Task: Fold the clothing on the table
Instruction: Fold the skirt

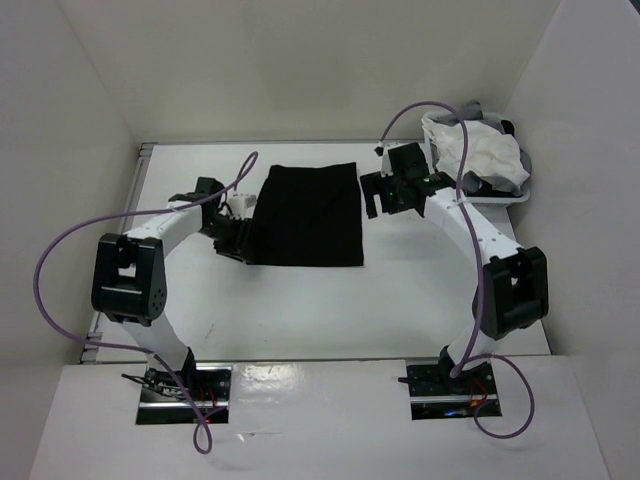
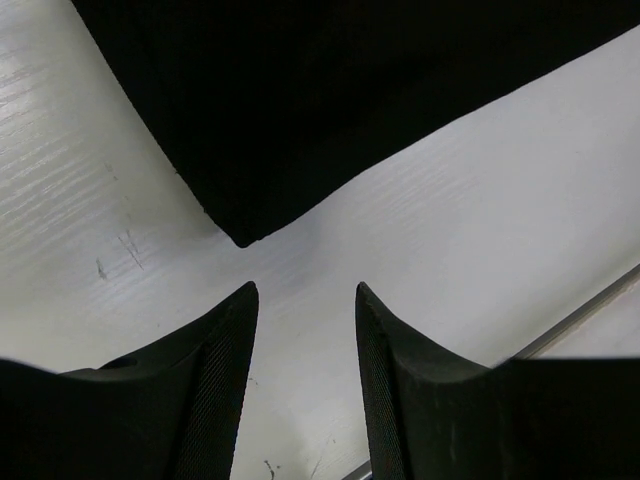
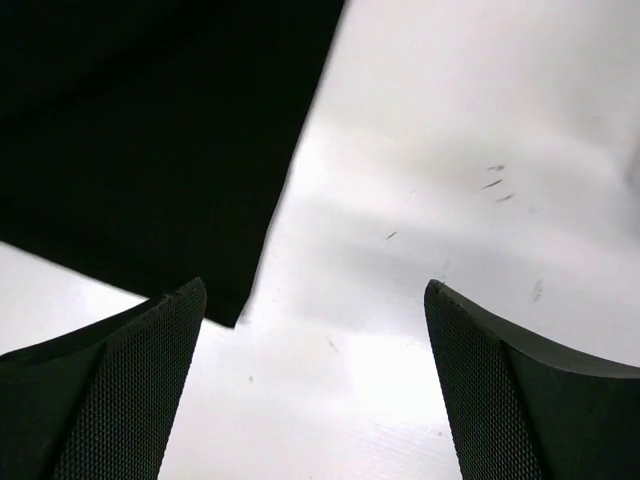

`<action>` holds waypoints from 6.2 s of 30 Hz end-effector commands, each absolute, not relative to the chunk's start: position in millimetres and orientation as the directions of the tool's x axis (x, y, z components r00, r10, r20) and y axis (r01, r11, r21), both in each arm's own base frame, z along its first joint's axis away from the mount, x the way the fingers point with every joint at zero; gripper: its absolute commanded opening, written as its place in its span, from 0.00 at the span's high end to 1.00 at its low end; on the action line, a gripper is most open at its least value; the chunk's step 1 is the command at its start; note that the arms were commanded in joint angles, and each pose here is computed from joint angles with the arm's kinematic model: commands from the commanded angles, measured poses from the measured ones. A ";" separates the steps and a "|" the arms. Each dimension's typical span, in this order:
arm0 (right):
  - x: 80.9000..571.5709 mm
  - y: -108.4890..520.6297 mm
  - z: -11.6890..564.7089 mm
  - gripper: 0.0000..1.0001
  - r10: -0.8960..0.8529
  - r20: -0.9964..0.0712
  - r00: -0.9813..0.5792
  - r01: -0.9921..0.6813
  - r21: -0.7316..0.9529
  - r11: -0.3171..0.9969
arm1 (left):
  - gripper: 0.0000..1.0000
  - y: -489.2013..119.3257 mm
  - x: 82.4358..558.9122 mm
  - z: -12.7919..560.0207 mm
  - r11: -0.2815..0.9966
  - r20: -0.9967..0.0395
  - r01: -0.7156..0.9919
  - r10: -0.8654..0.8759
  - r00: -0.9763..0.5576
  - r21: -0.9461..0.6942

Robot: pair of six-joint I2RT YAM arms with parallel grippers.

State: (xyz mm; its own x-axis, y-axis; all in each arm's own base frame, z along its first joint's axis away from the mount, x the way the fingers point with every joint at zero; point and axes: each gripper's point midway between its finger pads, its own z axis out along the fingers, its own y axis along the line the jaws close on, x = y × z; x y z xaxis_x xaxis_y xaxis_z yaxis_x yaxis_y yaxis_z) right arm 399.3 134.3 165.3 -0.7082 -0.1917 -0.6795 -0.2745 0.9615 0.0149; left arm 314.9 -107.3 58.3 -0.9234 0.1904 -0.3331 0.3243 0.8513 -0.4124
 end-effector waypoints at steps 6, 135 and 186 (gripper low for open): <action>395.9 148.9 198.9 0.06 -0.172 -0.762 -0.624 -0.344 0.070 0.936 | 0.49 -103.3 325.1 30.6 0.889 -0.273 0.268 0.171 -0.947 -0.372; 308.6 196.1 58.2 1.00 -0.505 -0.296 -0.811 -0.578 0.272 0.769 | 1.00 -125.4 311.3 91.0 0.791 -0.351 0.436 0.299 -0.887 -0.429; 319.0 199.4 126.8 1.00 -0.651 -0.399 -0.646 -0.756 0.214 0.619 | 1.00 -93.2 351.7 170.4 0.844 -0.560 0.478 0.280 -0.779 -0.243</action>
